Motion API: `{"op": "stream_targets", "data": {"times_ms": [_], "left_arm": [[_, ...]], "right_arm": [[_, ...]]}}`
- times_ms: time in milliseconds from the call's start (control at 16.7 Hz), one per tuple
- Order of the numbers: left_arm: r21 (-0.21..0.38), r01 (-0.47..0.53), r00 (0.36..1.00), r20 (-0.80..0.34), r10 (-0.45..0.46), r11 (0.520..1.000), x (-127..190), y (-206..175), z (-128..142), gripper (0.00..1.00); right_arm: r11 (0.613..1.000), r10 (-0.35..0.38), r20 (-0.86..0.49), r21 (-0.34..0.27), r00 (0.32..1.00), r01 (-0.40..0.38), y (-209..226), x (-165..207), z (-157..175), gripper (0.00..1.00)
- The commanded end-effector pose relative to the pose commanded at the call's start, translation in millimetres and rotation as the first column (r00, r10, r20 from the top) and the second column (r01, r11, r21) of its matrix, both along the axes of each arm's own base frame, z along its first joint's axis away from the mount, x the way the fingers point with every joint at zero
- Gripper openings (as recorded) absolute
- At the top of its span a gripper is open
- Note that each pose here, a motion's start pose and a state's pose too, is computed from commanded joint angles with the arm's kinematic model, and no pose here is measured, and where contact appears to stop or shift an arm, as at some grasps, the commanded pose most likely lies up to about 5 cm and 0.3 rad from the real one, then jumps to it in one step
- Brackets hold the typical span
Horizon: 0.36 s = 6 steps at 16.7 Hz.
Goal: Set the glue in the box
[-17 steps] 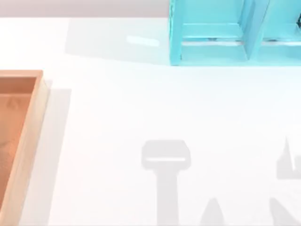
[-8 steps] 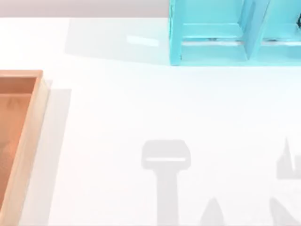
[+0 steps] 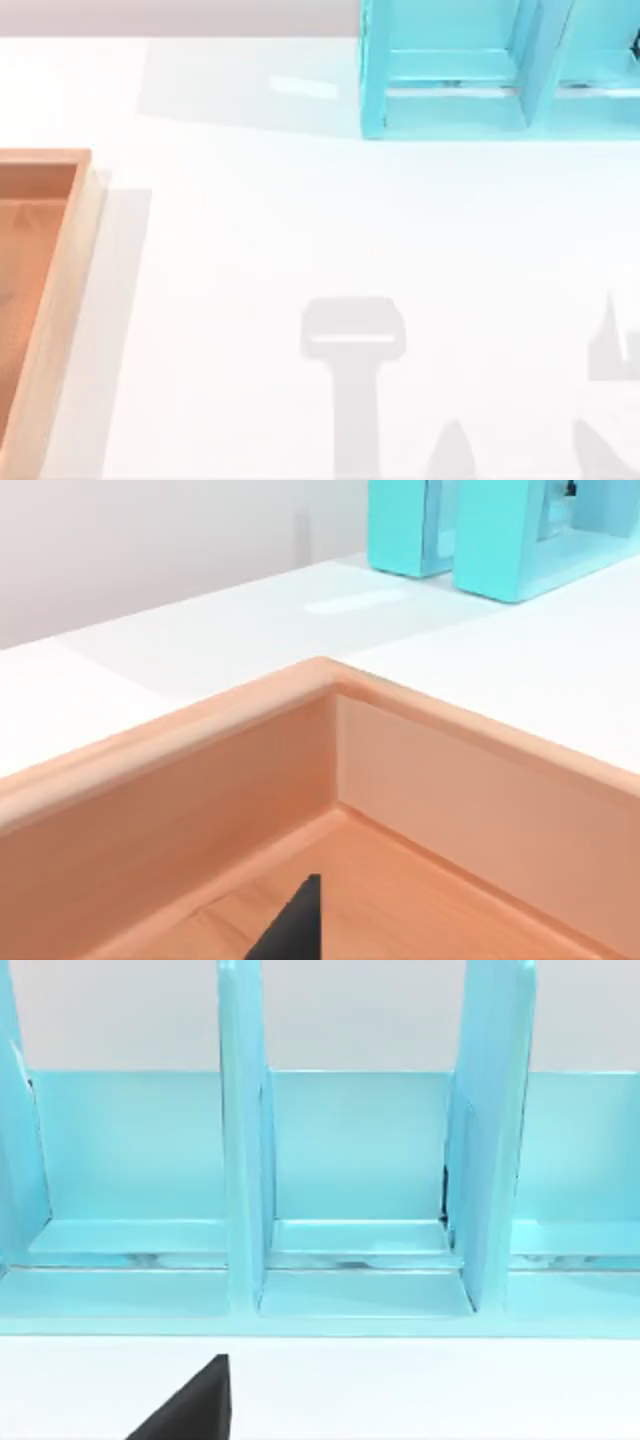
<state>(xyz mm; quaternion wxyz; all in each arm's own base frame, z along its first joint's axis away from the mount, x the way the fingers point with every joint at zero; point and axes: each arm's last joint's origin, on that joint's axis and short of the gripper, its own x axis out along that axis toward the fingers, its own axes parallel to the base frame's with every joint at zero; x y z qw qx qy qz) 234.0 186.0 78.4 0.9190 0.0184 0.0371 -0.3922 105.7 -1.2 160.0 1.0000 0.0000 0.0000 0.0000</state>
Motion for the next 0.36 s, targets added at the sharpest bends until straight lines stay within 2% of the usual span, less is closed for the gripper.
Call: {"op": "stream_targets", "data": {"times_ms": [360], "left_arm": [[0.0,0.0,1.0,0.0,0.0,1.0,0.0,0.0,0.0,1.0]], "right_arm": [[1.0,0.0,0.0,0.0,1.0,0.0,0.0,0.0,0.0,1.0]]}}
